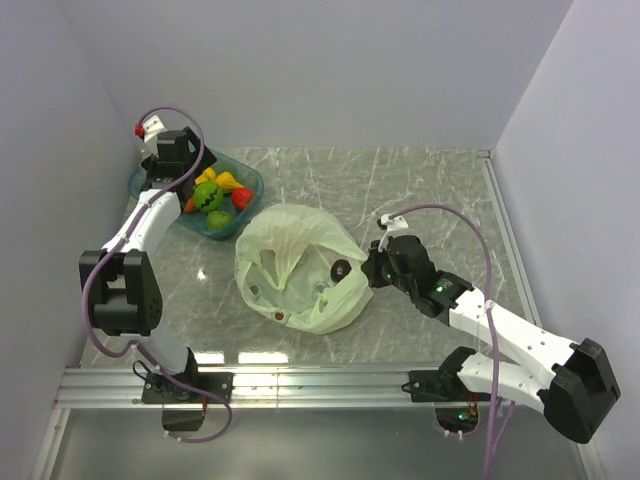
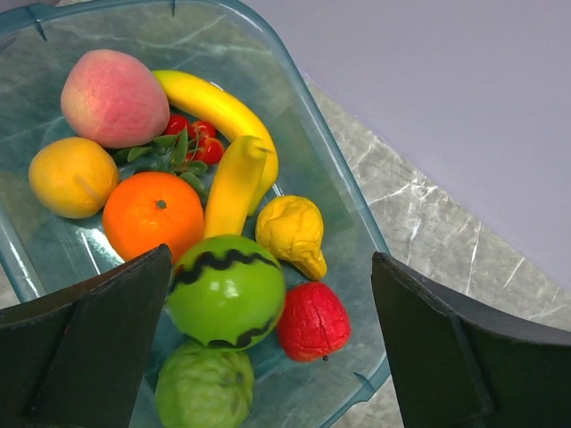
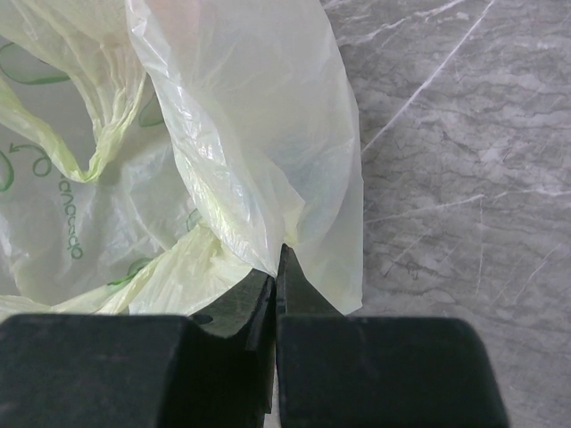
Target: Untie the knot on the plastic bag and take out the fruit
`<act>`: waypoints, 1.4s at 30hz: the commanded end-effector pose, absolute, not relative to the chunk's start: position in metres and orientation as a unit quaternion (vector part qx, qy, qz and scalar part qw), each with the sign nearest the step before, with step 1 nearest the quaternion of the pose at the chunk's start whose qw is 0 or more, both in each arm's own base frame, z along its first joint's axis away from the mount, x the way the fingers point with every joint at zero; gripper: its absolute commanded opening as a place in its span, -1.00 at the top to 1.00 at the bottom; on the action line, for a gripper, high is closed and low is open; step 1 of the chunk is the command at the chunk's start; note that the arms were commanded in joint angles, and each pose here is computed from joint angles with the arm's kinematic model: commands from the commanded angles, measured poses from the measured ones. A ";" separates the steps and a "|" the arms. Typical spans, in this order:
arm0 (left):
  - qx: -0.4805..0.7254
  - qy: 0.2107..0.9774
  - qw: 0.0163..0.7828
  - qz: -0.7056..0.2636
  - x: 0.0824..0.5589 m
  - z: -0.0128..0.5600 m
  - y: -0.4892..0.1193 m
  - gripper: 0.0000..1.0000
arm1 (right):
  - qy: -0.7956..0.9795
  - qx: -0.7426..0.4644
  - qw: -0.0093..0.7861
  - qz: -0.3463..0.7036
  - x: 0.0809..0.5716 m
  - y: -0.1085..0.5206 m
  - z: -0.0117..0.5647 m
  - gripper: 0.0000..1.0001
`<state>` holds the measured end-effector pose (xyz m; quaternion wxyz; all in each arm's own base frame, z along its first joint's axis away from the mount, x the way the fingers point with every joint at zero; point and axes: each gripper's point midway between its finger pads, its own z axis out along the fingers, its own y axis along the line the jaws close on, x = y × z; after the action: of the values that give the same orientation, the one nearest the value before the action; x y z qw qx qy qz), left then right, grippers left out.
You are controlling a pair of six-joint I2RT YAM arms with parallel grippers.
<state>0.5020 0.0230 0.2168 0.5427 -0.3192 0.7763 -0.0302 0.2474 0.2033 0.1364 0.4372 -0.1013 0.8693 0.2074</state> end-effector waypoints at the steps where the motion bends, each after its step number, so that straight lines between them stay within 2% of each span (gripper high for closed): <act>1: -0.316 0.759 0.568 -0.037 0.505 0.240 0.023 -0.99 | 0.859 -0.104 0.454 0.212 0.251 0.205 0.151 1.00; 6: -0.311 0.756 0.568 -0.100 0.485 0.251 0.001 -0.98 | 0.860 -0.100 0.458 0.202 0.253 0.202 0.152 1.00; 12: -0.229 0.776 0.562 -0.172 0.430 0.265 -0.072 -0.89 | 0.863 -0.097 0.462 0.178 0.255 0.193 0.147 1.00; 17: -0.075 0.787 0.572 -0.219 0.358 0.277 -0.157 -0.85 | 0.863 -0.096 0.465 0.171 0.256 0.190 0.147 1.00; 21: 0.036 0.791 0.542 -0.281 0.303 0.273 -0.215 -0.83 | 0.861 -0.097 0.470 0.166 0.257 0.188 0.149 1.00; 26: 0.129 0.796 0.472 -0.356 0.233 0.232 -0.281 -0.81 | 0.861 -0.091 0.467 0.177 0.256 0.191 0.152 1.00; 29: 0.163 0.806 0.423 -0.382 0.194 0.197 -0.313 -0.80 | 0.863 -0.084 0.464 0.183 0.254 0.192 0.153 0.71; 30: 0.170 0.809 0.410 -0.386 0.187 0.187 -0.324 -0.80 | 0.865 -0.082 0.460 0.185 0.252 0.192 0.153 0.43; 34: 0.216 0.819 0.366 -0.385 0.141 0.158 -0.355 -0.80 | 0.868 -0.062 0.448 0.204 0.247 0.195 0.161 -0.10; 37: 0.230 0.817 0.357 -0.390 0.126 0.153 -0.371 -0.80 | 0.865 -0.037 0.439 0.240 0.240 0.201 0.170 -0.30; 42: 0.254 0.794 0.345 -0.432 0.108 0.161 -0.398 -0.80 | 0.863 0.002 0.416 0.286 0.230 0.209 0.166 -0.39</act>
<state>0.1093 -0.3675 0.1213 0.3206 0.2641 0.8310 -0.3700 0.2325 0.1974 0.1493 0.4194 -0.0303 0.8751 0.2397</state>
